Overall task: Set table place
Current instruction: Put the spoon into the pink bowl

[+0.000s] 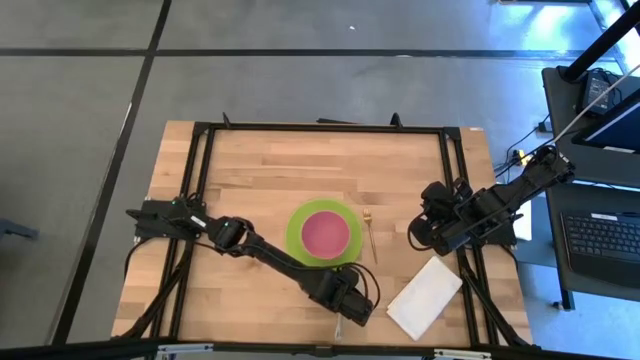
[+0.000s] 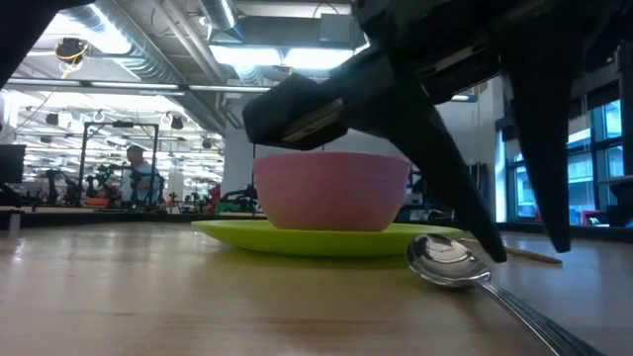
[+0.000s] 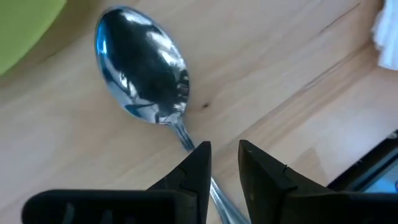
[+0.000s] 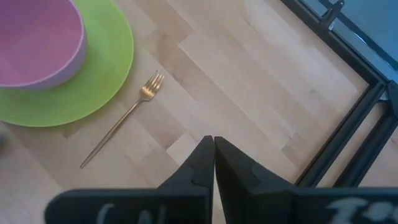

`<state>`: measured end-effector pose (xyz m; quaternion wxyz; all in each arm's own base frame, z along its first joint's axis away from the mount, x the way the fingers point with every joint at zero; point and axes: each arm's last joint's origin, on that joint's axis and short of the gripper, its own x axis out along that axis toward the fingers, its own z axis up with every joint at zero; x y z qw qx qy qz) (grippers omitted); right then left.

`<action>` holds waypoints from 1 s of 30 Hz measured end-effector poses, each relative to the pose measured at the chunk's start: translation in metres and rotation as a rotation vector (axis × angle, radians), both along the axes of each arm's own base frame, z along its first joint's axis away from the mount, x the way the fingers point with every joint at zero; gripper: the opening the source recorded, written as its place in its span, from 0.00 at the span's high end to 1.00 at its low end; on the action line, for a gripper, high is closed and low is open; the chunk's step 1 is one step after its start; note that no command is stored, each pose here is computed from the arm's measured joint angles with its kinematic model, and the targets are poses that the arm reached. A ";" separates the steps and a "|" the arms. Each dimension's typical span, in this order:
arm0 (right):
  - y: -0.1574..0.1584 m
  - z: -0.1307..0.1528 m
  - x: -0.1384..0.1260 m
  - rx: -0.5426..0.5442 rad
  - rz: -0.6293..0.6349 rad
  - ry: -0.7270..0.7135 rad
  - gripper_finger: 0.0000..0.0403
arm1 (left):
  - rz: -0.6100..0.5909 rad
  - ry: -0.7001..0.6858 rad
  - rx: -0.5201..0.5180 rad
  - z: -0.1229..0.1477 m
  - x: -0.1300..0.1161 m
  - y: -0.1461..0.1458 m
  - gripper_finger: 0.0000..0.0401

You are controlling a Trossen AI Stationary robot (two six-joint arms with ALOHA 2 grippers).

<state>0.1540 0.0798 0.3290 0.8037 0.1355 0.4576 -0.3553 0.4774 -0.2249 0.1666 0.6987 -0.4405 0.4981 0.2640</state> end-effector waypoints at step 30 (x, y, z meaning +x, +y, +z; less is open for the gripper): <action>0.000 0.000 0.000 -0.020 0.004 -0.010 0.96 | 0.122 0.019 0.006 0.000 -0.011 -0.014 0.82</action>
